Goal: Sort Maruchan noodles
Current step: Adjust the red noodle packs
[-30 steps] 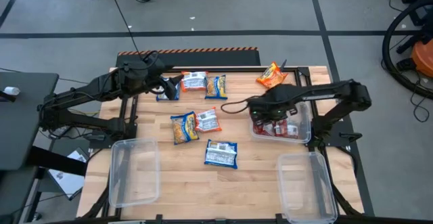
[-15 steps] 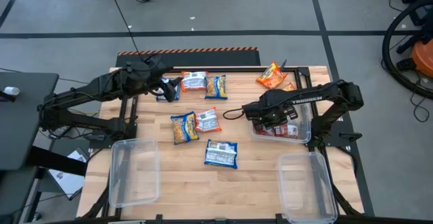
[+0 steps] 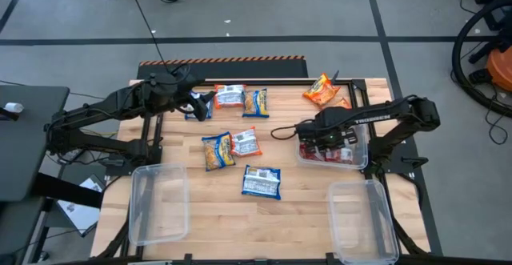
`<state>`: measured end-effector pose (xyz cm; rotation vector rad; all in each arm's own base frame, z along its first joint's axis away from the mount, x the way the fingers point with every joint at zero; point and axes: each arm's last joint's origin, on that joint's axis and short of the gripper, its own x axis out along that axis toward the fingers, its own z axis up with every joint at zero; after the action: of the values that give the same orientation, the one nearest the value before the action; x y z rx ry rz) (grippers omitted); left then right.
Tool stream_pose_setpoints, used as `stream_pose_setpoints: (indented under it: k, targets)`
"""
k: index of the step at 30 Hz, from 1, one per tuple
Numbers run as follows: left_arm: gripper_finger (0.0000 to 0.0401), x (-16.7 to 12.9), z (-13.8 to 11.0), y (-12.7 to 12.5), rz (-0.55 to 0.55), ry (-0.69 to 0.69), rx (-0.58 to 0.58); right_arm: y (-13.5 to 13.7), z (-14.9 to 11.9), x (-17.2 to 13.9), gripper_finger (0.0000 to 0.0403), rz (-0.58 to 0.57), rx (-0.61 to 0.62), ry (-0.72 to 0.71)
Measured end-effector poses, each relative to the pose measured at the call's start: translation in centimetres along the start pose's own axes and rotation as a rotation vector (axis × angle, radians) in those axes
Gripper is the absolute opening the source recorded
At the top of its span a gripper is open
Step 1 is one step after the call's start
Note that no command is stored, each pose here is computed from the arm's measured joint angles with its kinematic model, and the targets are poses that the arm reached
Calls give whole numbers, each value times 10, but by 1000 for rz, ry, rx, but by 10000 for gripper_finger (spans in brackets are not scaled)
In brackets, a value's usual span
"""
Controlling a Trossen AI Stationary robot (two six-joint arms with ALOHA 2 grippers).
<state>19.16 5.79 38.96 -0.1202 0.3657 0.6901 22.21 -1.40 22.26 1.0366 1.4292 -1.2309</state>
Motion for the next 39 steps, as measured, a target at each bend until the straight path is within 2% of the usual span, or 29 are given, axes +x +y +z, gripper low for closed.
stream_pose_setpoints:
  k: [8, 19, 23, 29, 35, 39]
  targets:
    - [286, 0, 0, 0, -1, -1, 0, 1, 1, -8, 136, 141, 24, -43]
    - [286, -1, 0, 0, -1, -3, -1, -6, 6, 17, 128, 98, 52, 5]
    - [286, -1, 0, 0, -1, -4, -1, -9, 6, 14, 98, 98, 53, -14]
    - [286, -1, 1, 0, -2, -9, -3, -14, 11, 12, 14, 86, 55, -24]
    - [286, -8, 3, 3, -6, -32, 12, -31, 10, -17, 17, 243, 89, -62]
    - [286, -16, 4, 7, -10, -59, 0, -46, 8, -20, 8, 279, 105, -78]
